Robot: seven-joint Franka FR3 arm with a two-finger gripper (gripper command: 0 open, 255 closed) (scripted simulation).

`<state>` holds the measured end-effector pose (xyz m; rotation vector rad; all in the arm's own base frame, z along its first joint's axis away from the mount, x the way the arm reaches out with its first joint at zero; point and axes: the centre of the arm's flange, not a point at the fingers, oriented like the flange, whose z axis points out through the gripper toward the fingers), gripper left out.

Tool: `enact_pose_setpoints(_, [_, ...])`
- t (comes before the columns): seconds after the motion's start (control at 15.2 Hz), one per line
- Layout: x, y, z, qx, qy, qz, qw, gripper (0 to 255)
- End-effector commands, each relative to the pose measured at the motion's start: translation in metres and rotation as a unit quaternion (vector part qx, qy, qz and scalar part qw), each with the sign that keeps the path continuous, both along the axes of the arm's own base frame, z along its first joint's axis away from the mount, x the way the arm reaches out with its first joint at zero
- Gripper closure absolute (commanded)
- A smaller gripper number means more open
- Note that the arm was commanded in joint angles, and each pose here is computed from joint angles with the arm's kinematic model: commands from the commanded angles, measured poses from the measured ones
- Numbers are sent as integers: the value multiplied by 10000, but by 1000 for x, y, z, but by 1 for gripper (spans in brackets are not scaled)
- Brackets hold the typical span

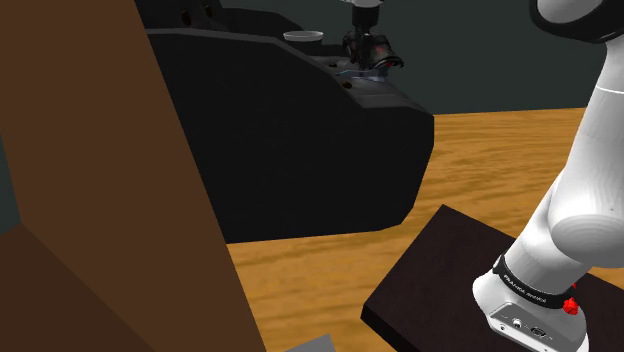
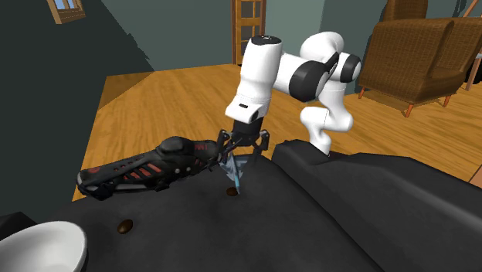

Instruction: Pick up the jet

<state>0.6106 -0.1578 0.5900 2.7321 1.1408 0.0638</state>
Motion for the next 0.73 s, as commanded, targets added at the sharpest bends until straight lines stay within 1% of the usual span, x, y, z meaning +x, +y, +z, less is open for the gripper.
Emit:
enact_pose_setpoints(0.0, [3,-1,-9,-7,-4,25,10000,0])
enact_pose_setpoints(0.26, [3,-1,-33,-7,-4,25,10000,0])
enact_pose_setpoints(0.4, [3,-1,-33,-7,-4,25,10000,0])
enact_pose_setpoints(0.46, [3,0,-33,-6,-3,25,10000,255])
enact_pose_setpoints(0.66, [3,0,-33,-6,-3,25,10000,255])
